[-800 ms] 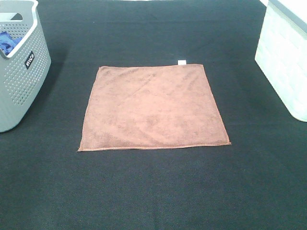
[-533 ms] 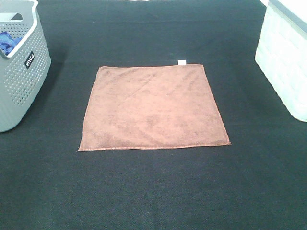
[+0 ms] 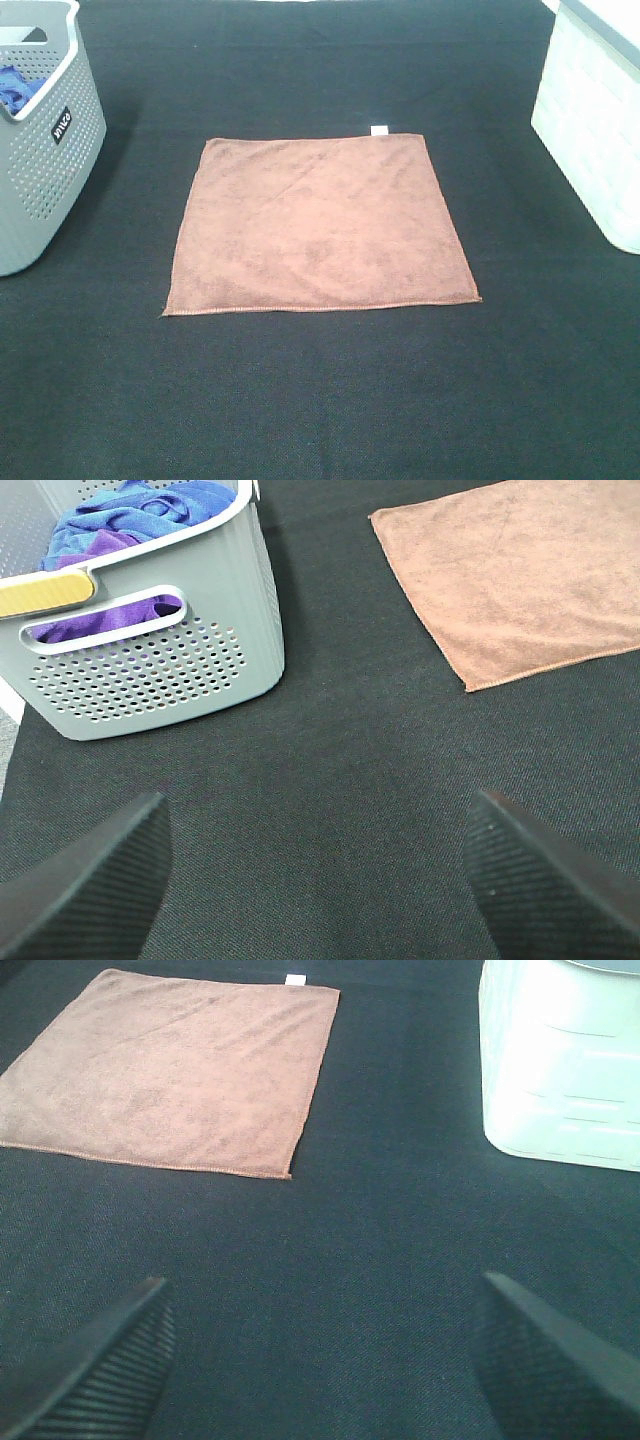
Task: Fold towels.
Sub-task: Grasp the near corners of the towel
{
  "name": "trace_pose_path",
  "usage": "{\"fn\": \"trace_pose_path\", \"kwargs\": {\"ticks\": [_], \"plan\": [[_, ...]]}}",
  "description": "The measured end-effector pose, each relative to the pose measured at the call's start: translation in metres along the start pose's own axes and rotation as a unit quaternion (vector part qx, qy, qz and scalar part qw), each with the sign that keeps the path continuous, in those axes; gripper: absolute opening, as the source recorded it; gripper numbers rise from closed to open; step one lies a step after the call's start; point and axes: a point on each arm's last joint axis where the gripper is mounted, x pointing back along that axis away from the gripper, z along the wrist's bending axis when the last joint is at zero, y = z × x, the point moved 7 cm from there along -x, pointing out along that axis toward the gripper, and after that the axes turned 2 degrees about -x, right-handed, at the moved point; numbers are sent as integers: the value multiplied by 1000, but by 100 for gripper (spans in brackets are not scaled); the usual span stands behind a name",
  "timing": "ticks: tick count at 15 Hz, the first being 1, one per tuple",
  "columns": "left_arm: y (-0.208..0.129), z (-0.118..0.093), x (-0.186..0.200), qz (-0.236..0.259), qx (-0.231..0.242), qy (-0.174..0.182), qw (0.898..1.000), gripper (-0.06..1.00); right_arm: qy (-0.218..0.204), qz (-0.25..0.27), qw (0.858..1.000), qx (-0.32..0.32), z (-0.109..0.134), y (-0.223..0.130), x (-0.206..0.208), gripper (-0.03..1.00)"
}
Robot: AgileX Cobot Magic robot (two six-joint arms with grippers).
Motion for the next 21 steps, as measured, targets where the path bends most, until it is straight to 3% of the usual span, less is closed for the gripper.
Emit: {"fn": "trace_pose_path", "kwargs": {"ticks": [21], "plan": [[0,0,0,0,0,0,1000,77,0,0,1000,0,0,0,0,76]]}}
